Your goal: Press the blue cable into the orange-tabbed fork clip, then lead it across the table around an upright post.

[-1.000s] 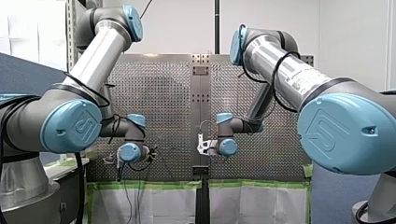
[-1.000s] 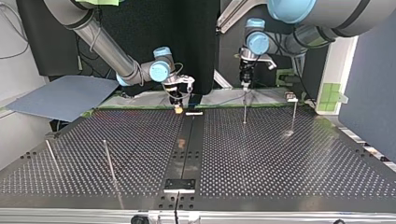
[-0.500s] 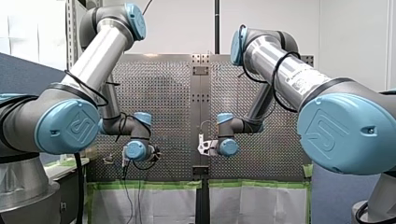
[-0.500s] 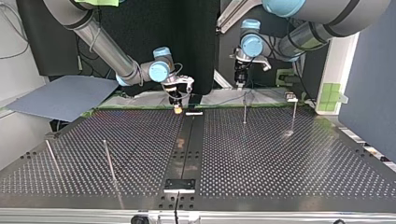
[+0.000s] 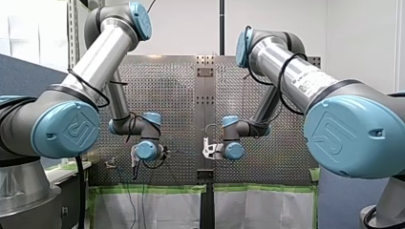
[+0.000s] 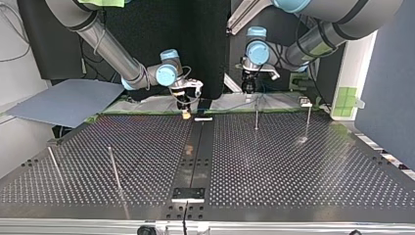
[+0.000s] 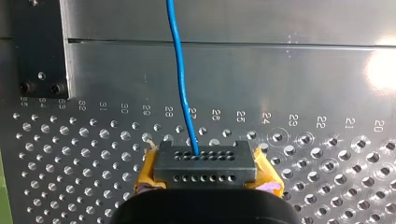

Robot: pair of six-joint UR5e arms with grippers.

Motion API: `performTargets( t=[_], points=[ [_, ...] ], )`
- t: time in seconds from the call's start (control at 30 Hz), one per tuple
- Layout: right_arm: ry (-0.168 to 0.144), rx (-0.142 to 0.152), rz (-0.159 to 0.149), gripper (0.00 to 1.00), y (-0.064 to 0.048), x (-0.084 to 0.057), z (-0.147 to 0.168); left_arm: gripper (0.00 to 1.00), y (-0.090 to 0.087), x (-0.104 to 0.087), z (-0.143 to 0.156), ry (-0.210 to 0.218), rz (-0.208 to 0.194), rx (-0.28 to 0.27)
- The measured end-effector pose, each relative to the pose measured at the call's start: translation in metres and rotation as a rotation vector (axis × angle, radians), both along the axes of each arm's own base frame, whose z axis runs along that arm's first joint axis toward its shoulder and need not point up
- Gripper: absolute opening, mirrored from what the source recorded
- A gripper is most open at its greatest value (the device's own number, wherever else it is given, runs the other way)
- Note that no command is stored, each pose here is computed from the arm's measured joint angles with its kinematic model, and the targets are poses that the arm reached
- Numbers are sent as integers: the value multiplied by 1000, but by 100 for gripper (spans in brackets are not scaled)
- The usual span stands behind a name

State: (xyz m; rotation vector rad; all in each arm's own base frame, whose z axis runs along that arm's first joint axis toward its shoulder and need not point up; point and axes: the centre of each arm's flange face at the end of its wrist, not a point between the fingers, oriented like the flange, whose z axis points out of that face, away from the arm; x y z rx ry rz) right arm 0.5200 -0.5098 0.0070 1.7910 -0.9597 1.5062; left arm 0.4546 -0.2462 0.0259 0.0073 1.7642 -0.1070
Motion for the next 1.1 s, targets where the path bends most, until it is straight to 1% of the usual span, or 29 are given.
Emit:
performTargets(
  t=[0.17, 0.23, 0.4, 0.57, 0.7, 0.87, 1.0, 1.1],
  points=[
    [1, 1, 0, 0, 0, 0, -1, 100, -4, 10, 6, -19, 11, -38],
    [1, 1, 0, 0, 0, 0, -1, 100, -6, 14, 6, -21, 12, -50],
    [2, 3, 1, 0, 1, 0, -1, 100, -11, 24, -4, -6, 18, -71],
    [4, 6, 1, 0, 1, 0, -1, 100, -17, 34, -18, -16, 30, -104],
    [4, 6, 0, 0, 1, 0, -1, 100, -19, 42, -23, -15, 50, -102],
    [3, 5, 0, 0, 1, 0, -1, 100, -23, 56, -17, -31, 71, -98],
    [2, 3, -1, 0, 0, 0, -1, 100, -23, 60, -15, -33, 80, -84],
    [2, 2, -1, 0, 0, 0, -1, 100, -23, 59, -15, -28, 83, -61]
  ],
)
